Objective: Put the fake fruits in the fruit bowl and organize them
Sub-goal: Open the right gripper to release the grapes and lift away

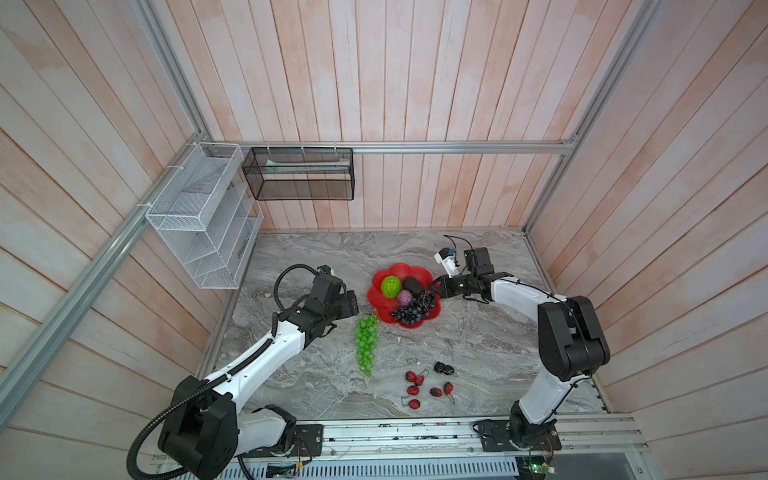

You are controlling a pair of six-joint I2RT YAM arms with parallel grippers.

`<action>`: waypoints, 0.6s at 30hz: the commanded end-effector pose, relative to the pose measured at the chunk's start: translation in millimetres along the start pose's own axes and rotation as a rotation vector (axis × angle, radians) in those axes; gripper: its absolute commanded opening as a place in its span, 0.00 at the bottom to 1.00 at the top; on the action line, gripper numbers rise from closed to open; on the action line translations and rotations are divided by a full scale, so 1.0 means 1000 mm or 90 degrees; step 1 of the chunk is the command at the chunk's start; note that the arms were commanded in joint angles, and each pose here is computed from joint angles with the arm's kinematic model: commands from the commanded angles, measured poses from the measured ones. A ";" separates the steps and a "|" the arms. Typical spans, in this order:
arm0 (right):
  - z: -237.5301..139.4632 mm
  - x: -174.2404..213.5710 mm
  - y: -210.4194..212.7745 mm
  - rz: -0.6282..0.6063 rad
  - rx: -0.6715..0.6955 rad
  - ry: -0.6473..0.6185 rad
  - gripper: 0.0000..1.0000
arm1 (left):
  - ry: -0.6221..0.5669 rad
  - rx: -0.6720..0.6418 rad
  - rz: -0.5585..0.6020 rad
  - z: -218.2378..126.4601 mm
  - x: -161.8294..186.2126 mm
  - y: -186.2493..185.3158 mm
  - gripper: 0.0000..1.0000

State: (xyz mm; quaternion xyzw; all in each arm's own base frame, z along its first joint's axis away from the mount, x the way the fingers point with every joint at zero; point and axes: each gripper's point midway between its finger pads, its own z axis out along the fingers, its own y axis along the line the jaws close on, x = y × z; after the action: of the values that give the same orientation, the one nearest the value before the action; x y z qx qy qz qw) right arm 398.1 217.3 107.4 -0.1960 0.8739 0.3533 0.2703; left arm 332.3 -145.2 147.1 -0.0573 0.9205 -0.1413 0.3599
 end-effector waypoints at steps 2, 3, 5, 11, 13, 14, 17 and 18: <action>0.001 -0.019 -0.003 -0.031 0.006 -0.022 0.00 | 0.006 0.023 0.005 -0.003 -0.002 -0.007 0.85; 0.002 -0.020 -0.006 -0.033 0.013 -0.022 0.00 | 0.007 0.028 0.006 -0.003 -0.002 -0.008 0.85; 0.001 -0.024 -0.010 -0.039 0.028 -0.026 0.00 | 0.013 0.038 0.008 -0.003 0.001 -0.010 0.84; 0.000 -0.032 -0.020 -0.048 0.068 -0.039 0.00 | 0.035 0.069 0.013 -0.003 0.008 -0.017 0.84; 0.000 -0.036 -0.020 -0.051 0.070 -0.043 0.00 | 0.043 0.075 0.015 -0.003 0.011 -0.019 0.84; 0.001 -0.037 -0.020 -0.052 0.068 -0.043 0.00 | 0.048 0.079 0.017 -0.003 0.012 -0.020 0.84; 0.004 -0.038 -0.022 -0.052 0.068 -0.040 0.00 | 0.063 0.094 0.021 -0.002 0.016 -0.024 0.84; 0.006 -0.038 -0.023 -0.052 0.067 -0.036 0.00 | 0.068 0.098 0.021 -0.002 0.017 -0.025 0.84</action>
State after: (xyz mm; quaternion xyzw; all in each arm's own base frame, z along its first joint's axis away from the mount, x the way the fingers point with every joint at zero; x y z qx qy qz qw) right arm 429.8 213.1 114.9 -0.2006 0.8764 0.3121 0.3071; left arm 321.5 -167.5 146.2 -0.0220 0.9233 -0.1967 0.3291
